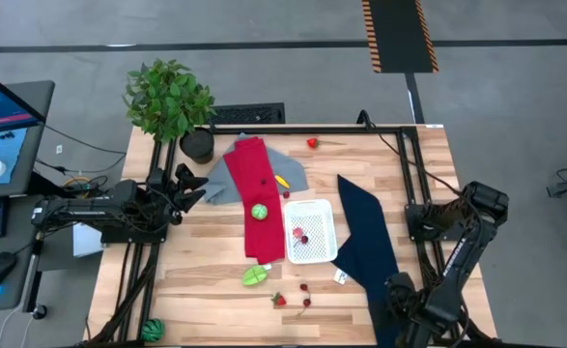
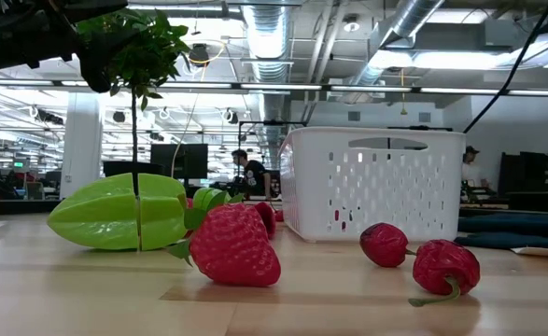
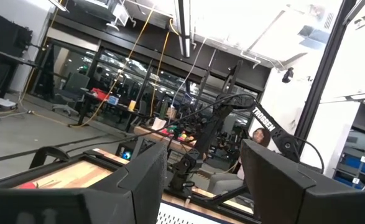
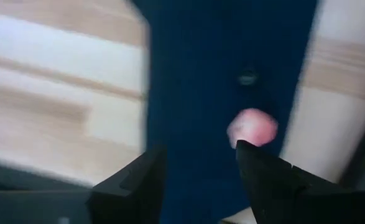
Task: Pick and placing Produce into tupperware
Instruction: Put the peach into the white bin
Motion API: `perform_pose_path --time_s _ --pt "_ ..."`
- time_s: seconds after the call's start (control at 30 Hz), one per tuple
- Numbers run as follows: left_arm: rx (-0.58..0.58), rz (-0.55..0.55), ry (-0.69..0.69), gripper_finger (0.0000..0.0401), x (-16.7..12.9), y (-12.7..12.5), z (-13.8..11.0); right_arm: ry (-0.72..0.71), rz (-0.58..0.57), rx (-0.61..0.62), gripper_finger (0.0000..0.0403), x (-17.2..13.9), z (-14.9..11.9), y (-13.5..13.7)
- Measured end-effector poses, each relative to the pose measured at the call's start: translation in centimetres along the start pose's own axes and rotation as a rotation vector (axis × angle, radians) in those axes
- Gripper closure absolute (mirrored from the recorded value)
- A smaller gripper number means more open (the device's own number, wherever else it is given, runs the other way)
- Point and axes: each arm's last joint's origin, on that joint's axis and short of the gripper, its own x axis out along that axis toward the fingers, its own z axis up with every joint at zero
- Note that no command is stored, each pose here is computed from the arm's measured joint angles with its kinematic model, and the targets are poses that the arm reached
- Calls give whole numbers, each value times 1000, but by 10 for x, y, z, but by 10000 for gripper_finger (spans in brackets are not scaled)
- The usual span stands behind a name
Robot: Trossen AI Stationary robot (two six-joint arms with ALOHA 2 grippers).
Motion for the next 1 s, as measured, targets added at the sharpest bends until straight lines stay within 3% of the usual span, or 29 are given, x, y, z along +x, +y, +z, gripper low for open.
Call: perform_pose_path --time_s 0.4,1.0 --pt "0 1 1 205 0 0 0 58 -57 45 200 17 0 -6" --pt "0 0 1 205 0 0 0 22 -179 40 200 38 -3 -7"
